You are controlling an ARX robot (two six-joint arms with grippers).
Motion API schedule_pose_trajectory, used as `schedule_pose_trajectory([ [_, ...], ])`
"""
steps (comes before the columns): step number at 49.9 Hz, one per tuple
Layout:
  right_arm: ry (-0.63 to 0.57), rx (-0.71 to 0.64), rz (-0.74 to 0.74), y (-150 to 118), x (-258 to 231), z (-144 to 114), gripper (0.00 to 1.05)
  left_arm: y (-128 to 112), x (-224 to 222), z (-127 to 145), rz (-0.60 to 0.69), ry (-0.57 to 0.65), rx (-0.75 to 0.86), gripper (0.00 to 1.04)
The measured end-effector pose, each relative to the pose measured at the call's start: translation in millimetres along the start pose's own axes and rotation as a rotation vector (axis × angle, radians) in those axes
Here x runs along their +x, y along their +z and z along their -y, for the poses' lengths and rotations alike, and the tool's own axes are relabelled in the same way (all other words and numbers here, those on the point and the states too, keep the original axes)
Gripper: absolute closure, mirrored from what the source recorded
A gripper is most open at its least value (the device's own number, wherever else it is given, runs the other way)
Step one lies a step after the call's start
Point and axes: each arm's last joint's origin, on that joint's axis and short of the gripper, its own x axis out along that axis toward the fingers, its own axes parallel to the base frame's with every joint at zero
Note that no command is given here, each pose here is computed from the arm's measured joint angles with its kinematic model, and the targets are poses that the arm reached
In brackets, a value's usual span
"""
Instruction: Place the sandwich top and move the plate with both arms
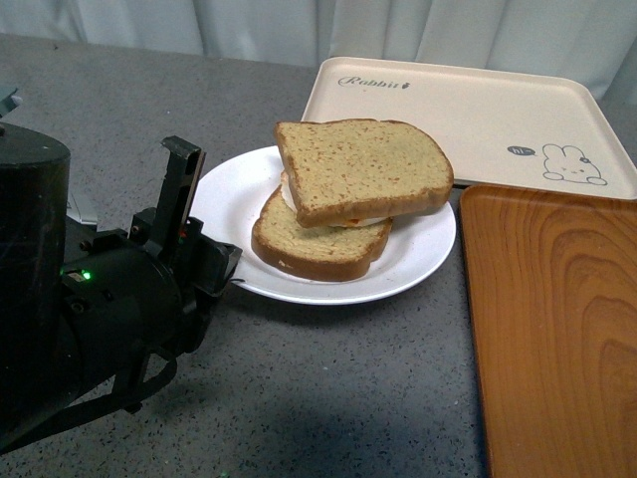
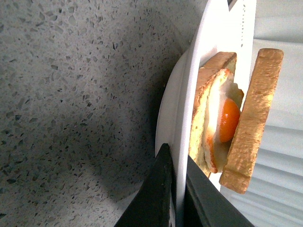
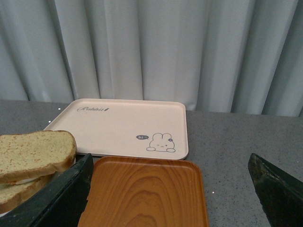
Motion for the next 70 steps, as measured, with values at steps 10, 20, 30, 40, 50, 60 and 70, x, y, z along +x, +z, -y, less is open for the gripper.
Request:
schedule_pose_trajectory([
  [10, 0.000, 0.000, 0.000, 0.0, 0.0, 0.0, 0.09, 10.9, -3.3, 11.2, 0.037, -0.017, 0.000, 1.01],
  [20, 0.000, 0.000, 0.000, 0.0, 0.0, 0.0, 0.09, 18.6, 2.8, 32.1, 0.055, -0.055, 0.016, 1.01],
  [30, 0.000, 0.000, 0.000, 0.0, 0.0, 0.0, 0.09, 19.8, 17.0, 59.4, 0.055, -0.084, 0.061, 1.01],
  [40, 0.000, 0.000, 0.000, 0.0, 0.0, 0.0, 0.09, 18.6, 38.8, 91.6, 0.055, -0.130, 0.123, 1.01],
  [50, 0.000, 0.000, 0.000, 0.0, 0.0, 0.0, 0.09, 10.7, 57.1, 109.8, 0.045, -0.128, 0.200, 1.01],
  [60, 0.000, 0.000, 0.000, 0.0, 0.0, 0.0, 0.09, 10.1, 77.7, 119.2, 0.060, -0.118, 0.236, 1.01],
  [70, 0.000, 0.000, 0.000, 0.0, 0.0, 0.0, 0.09, 11.0, 98.4, 114.1, 0.076, -0.065, 0.266, 1.01],
])
